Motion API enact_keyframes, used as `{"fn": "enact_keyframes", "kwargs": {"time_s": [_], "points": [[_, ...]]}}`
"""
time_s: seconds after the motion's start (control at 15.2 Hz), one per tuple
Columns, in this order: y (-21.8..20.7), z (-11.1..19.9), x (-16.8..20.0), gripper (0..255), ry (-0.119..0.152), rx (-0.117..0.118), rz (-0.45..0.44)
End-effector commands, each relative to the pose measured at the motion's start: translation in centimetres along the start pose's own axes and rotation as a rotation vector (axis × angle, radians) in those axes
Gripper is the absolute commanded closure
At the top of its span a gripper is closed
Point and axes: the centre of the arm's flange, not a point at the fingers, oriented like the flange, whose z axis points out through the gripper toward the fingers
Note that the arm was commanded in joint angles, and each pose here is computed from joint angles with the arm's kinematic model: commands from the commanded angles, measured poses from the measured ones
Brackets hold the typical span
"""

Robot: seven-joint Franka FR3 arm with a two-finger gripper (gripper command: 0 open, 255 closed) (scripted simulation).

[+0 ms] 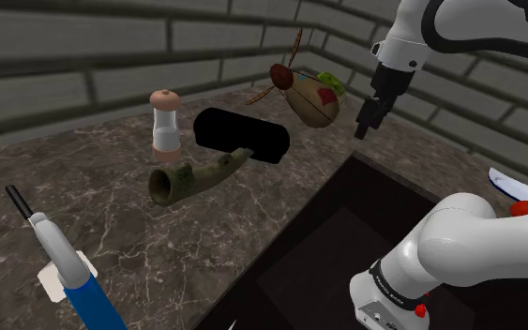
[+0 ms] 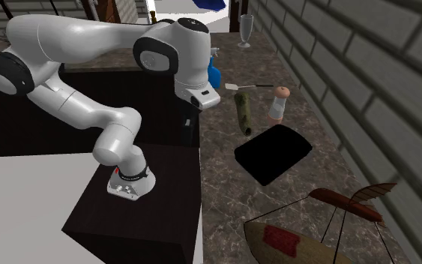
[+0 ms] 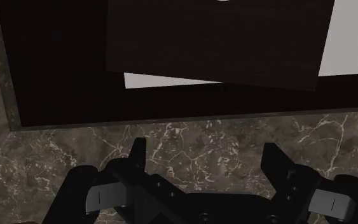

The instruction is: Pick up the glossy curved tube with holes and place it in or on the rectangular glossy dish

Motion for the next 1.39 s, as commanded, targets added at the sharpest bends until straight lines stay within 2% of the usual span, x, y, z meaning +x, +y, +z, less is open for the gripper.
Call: {"fn": "enact_keyframes", "kwargs": {"time_s": [0.0,0.66,1.32], "points": [[0.0,0.0,0.0,0,0.000,0.000,0.000],[-10.8,3.9,1.8,0,-0.046,0.100,0.459],[-20.0,7.0,8.2,0,-0.093,0.201,0.917]]}}
